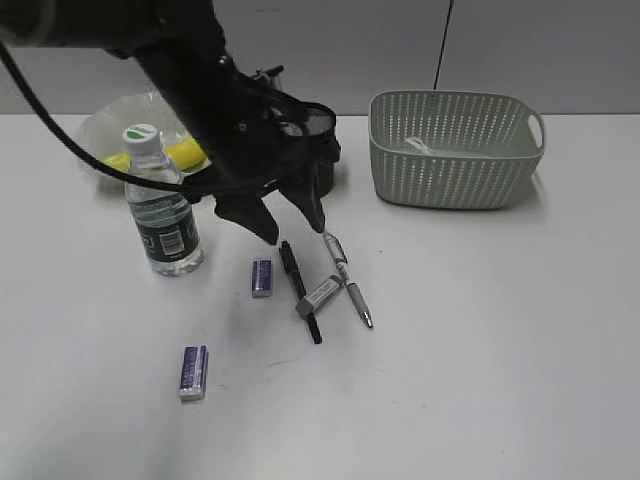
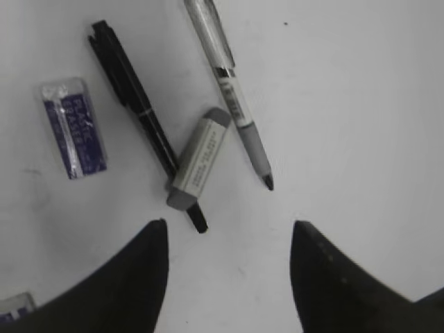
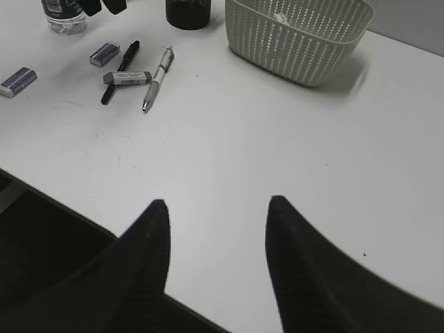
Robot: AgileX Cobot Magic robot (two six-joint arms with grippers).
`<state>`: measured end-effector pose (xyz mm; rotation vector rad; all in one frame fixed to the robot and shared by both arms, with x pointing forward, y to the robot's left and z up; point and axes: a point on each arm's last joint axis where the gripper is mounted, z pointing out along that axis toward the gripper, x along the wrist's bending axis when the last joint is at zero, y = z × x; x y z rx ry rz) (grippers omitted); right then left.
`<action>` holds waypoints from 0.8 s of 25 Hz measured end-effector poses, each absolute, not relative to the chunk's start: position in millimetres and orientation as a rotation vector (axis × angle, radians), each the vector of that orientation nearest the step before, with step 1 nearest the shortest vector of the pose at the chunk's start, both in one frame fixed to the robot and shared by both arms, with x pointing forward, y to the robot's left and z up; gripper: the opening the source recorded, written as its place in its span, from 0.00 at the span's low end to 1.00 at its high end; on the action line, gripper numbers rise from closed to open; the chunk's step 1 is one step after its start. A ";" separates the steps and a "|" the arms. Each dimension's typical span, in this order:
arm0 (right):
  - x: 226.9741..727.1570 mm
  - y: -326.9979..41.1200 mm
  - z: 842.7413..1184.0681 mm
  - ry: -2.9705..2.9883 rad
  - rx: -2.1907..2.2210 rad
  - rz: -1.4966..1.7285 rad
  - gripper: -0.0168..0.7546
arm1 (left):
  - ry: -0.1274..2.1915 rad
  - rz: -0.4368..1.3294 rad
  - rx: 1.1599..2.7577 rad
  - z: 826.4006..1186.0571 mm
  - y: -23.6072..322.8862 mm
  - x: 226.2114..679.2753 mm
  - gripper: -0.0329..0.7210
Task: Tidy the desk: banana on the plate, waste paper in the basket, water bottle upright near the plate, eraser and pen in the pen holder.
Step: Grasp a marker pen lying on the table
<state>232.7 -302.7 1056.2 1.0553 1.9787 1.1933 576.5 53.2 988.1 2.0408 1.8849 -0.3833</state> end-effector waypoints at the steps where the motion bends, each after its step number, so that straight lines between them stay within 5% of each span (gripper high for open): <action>1: 232.7 -302.7 1056.2 1.979 1.055 1.193 0.50 | 1.906 -0.375 2.052 982.8 50.4 583.1 0.60; 20: 232.8 -302.7 1056.2 1.978 1.055 1.193 0.50 | 2.383 -0.443 1.925 911.3 33.8 616.7 0.60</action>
